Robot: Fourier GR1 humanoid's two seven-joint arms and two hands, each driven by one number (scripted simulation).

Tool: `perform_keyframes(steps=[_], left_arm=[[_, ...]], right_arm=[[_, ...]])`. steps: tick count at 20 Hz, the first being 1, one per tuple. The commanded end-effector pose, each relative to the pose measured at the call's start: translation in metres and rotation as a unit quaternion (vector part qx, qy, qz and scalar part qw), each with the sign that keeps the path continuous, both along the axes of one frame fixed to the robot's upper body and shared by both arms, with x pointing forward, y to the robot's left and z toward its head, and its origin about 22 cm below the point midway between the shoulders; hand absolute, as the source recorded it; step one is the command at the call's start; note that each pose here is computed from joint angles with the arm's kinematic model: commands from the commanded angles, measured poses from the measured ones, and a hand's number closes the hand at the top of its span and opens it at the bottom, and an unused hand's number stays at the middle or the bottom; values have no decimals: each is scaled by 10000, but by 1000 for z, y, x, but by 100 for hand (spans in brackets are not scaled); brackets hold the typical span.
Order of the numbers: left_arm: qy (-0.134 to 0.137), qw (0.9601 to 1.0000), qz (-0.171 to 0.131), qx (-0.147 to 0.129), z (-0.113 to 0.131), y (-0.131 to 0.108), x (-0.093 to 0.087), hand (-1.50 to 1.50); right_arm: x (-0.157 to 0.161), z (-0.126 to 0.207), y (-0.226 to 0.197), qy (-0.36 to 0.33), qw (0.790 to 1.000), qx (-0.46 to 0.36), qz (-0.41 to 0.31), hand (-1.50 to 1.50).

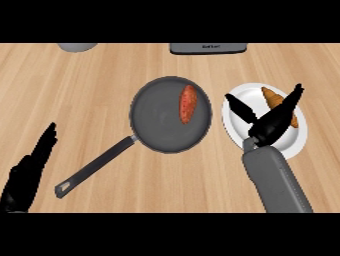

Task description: Pick the sweet potato from the plate and place it in the pan

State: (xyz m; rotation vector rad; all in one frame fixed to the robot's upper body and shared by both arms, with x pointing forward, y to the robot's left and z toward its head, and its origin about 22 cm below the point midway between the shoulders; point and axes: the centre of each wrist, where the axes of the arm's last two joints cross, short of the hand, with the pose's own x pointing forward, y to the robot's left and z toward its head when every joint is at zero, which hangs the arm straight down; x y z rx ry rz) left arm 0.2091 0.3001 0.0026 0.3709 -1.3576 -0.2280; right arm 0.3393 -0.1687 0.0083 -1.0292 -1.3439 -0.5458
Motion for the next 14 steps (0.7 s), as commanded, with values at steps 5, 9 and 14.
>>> perform_keyframes(steps=[5,9,14], left_arm=[[3,10000,18,-95,3,7,5,0],[-71,9999,-72,8,7,1,8,0],[-79,9998,-193,-74,7,-21,8,0]], right_arm=[[-113,2,-45,-71,9997,-196,-104,-150],[-171,19,-58,-6,9996,-190,-198,-150],[-233,34,-53,4,9996,-194,-184,-150]])
